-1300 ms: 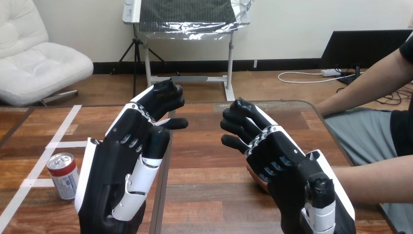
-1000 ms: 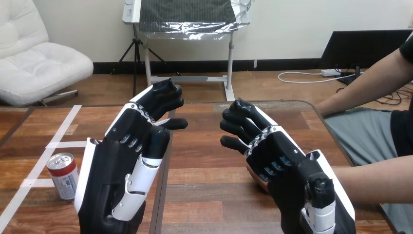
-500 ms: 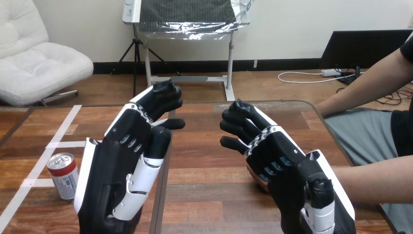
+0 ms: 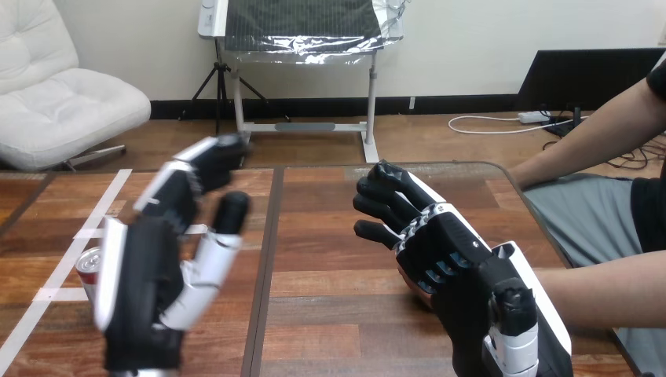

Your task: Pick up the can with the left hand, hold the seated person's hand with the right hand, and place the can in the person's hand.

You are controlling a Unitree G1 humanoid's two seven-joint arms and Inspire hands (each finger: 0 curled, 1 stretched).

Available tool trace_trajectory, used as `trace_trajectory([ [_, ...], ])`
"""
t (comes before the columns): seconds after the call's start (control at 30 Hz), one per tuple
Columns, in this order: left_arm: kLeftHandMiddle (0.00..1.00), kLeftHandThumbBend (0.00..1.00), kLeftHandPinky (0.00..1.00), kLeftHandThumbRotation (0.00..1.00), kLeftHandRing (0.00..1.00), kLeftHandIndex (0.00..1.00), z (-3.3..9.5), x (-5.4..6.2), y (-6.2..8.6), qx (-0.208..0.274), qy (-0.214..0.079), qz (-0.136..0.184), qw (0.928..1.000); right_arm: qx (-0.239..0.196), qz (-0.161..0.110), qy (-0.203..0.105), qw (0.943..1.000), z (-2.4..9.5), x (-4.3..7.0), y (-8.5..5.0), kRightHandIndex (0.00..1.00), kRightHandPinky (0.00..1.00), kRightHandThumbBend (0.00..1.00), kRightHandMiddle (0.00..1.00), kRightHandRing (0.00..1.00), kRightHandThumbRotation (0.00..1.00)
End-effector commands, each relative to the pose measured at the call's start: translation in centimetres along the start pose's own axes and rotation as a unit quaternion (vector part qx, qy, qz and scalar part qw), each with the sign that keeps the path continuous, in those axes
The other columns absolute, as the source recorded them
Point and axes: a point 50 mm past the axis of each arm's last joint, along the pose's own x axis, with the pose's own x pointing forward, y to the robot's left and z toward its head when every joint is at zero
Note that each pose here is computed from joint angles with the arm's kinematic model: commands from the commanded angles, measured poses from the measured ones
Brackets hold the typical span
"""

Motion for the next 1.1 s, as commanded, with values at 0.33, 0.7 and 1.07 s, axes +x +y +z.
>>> trace_trajectory([
  [0.33, 0.8, 0.58, 0.74, 0.68, 0.8, 0.76, -2.5, 1.8, 2.7, 0.102, -0.009, 0.047, 0.9936, -0.015, 0.008, -0.046, 0.9988, 1.2, 1.1, 0.0, 0.9, 0.85, 0.78, 0.89, 0.9, 0.97],
  [0.7, 0.84, 0.62, 0.77, 0.6, 0.85, 0.8, -3.9, 1.6, 4.1, 0.181, 0.027, 0.075, 0.9803, -0.018, 0.004, -0.045, 0.9988, 1.1, 1.0, 0.0, 0.9, 0.85, 0.79, 0.89, 0.89, 0.97],
  [1.07, 0.85, 0.63, 0.77, 0.57, 0.84, 0.81, -4.8, 1.7, 5.2, 0.227, 0.043, 0.091, 0.9688, -0.018, 0.005, -0.044, 0.9989, 1.2, 1.0, -0.1, 0.9, 0.85, 0.79, 0.89, 0.9, 0.97],
])
